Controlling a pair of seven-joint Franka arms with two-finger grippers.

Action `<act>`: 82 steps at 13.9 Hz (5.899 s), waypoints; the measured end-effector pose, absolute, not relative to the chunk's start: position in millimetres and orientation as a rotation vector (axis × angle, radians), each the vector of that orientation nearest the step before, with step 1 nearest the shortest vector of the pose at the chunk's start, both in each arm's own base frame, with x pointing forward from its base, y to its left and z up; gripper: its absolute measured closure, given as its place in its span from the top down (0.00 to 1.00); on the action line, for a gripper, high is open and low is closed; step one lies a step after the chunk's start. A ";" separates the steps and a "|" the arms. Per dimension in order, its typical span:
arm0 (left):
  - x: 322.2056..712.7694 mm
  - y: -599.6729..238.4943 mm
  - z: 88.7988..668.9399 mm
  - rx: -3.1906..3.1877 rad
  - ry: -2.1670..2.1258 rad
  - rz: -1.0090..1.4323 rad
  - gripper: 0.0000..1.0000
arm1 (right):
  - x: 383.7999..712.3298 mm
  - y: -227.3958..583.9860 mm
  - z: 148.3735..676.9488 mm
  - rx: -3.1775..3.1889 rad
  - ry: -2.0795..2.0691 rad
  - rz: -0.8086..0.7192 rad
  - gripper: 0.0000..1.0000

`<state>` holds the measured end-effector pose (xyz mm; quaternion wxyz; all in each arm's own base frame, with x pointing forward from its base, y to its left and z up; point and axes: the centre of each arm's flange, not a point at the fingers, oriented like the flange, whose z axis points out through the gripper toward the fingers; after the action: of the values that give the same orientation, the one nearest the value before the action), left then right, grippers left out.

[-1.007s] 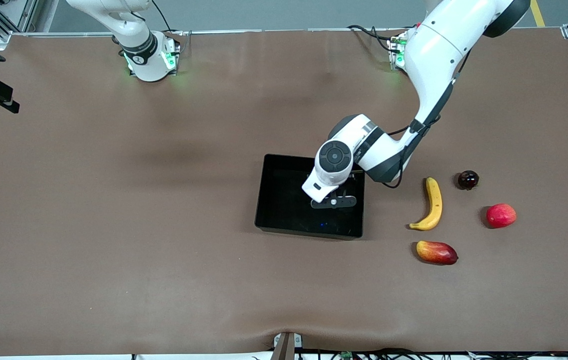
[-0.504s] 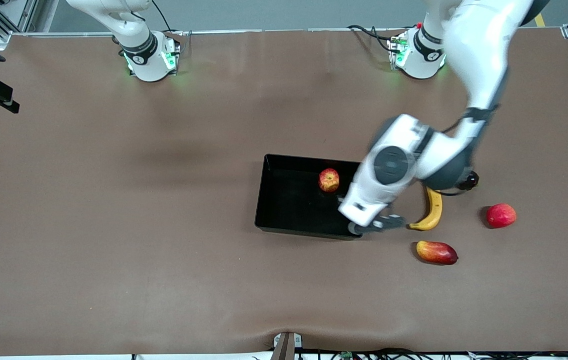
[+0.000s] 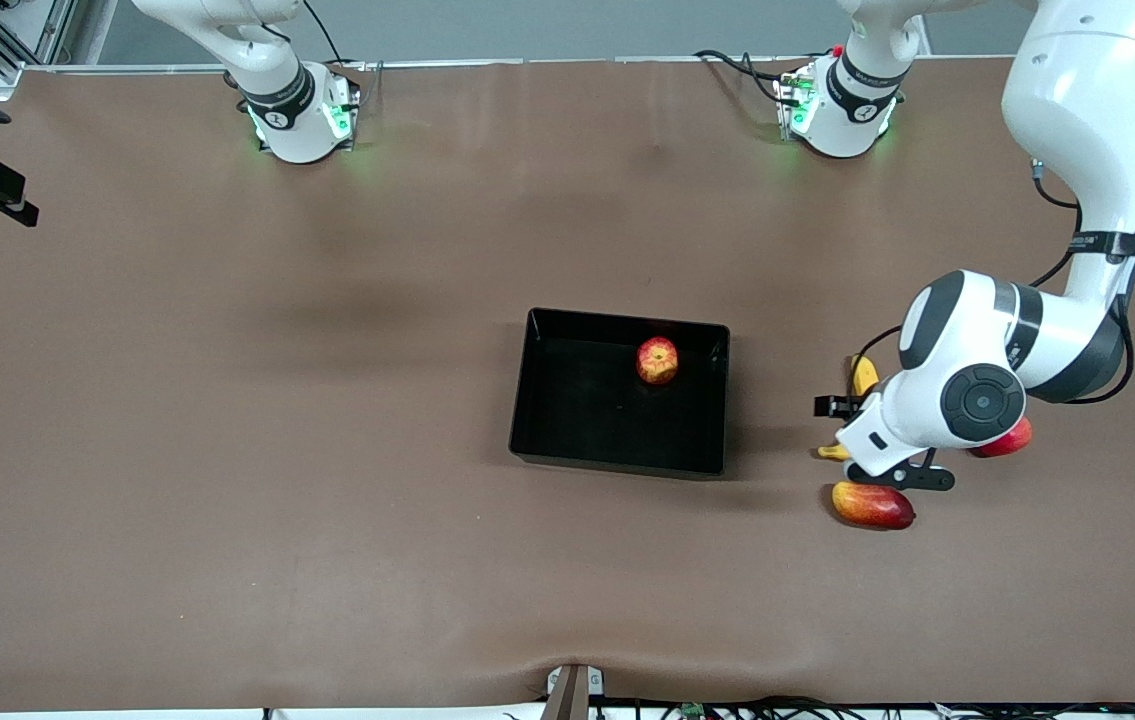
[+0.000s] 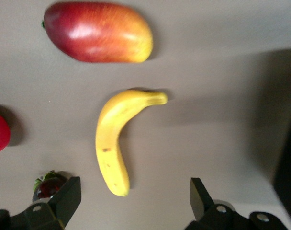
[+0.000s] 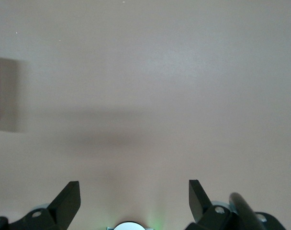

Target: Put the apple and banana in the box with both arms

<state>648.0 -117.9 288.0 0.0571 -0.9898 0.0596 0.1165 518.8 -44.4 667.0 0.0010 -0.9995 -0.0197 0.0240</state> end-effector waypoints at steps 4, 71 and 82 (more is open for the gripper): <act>614.2 -100.7 221.2 -3.004 0.236 0.314 1.00 | 518.7 -45.7 666.9 -3.138 -0.058 0.075 1.00; 539.6 -490.0 221.0 -3.067 0.040 0.020 0.56 | 519.3 -46.8 666.0 -3.138 -0.055 0.077 1.00; 646.3 -276.2 495.2 -3.056 -0.092 -0.244 1.00 | 519.5 -47.1 665.5 -3.138 -0.054 0.078 1.00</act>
<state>646.3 -276.2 495.2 0.0374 -0.9957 -0.0298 -0.0797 519.5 -47.1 665.5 0.0012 -0.9995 -0.0172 0.0250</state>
